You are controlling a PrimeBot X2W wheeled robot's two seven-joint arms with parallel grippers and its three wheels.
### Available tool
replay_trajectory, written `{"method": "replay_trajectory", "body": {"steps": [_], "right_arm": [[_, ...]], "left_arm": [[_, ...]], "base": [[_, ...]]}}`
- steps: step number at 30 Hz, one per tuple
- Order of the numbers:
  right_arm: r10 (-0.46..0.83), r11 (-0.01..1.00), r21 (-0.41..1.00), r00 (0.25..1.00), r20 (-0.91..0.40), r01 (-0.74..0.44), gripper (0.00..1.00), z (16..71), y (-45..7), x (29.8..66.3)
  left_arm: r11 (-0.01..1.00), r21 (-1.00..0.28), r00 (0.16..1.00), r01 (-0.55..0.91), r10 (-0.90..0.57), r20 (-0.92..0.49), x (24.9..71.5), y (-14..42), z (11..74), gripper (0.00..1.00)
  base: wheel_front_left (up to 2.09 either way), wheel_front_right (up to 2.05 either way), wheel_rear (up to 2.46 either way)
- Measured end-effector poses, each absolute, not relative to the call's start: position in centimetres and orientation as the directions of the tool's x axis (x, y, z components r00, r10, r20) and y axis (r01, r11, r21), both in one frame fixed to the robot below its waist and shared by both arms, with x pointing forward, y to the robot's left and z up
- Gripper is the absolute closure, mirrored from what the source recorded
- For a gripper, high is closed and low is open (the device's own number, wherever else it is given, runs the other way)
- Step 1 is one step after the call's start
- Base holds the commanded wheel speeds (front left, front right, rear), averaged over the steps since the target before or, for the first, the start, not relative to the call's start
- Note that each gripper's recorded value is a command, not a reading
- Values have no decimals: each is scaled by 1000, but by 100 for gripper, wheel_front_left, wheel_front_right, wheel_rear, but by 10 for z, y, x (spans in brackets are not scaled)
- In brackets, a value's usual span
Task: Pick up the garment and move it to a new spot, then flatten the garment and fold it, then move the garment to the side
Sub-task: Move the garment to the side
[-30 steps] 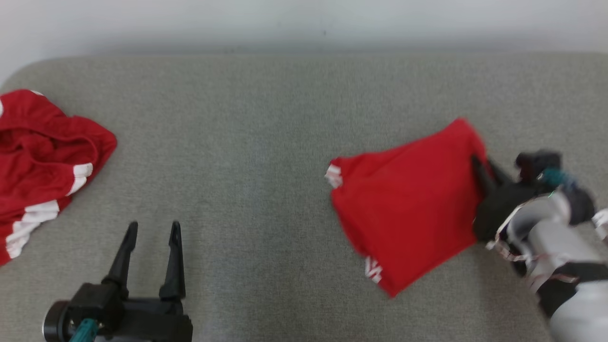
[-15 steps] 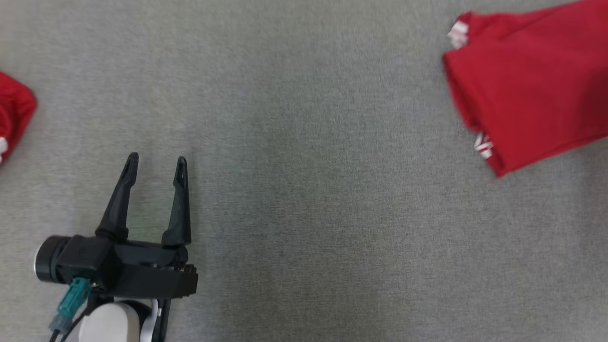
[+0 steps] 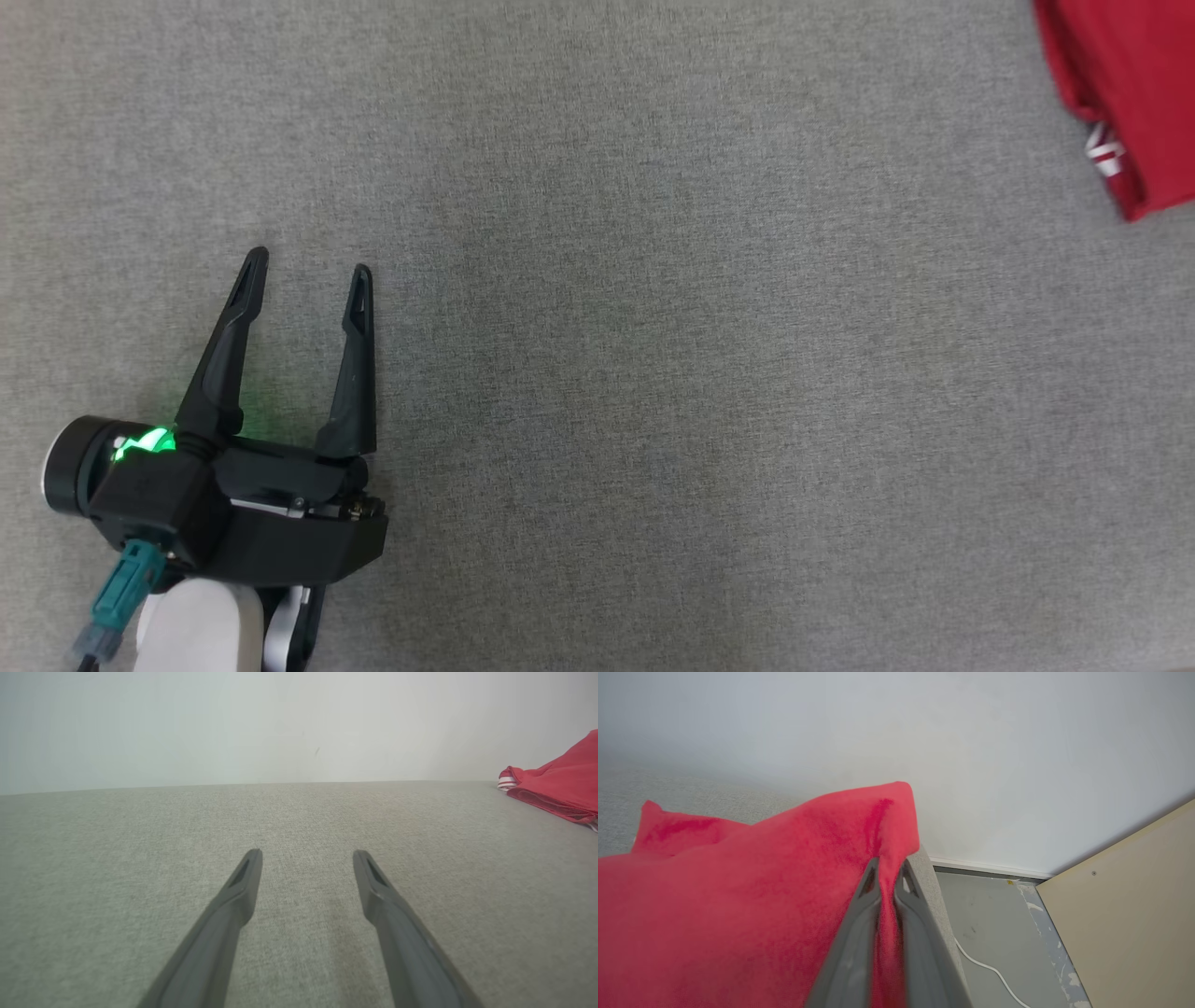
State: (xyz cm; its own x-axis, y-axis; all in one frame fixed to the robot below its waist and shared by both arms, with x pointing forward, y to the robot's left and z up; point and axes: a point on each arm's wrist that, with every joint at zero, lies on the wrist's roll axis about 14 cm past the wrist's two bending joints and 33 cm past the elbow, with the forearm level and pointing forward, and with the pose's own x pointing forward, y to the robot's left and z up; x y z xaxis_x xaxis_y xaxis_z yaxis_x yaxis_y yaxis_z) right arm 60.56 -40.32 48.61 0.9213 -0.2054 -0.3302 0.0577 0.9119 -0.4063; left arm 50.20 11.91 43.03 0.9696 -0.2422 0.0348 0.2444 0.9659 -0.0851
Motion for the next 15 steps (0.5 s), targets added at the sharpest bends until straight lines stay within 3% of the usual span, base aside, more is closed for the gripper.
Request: {"method": "replay_trajectory", "body": {"steps": [9,11,12,15], "right_arm": [[-259,889,-450,906,-335,87,100,489,-422,611],[-264,887,-454,903,-340,88,17,485,-424,611],[-269,884,-460,899,-345,88,0,483,-425,610],[-278,877,-470,901,-332,98,0,486,-429,609]], "left_arm": [[968,-85,972,236,-234,34,502,123,427,0],[969,-85,972,234,-232,30,502,123,425,0],[969,-86,972,233,-231,29,502,123,425,0],[970,-86,973,229,-228,29,502,124,426,0]], "base": [[0,0,0],[0,0,0],[0,0,0],[0,0,0]]}}
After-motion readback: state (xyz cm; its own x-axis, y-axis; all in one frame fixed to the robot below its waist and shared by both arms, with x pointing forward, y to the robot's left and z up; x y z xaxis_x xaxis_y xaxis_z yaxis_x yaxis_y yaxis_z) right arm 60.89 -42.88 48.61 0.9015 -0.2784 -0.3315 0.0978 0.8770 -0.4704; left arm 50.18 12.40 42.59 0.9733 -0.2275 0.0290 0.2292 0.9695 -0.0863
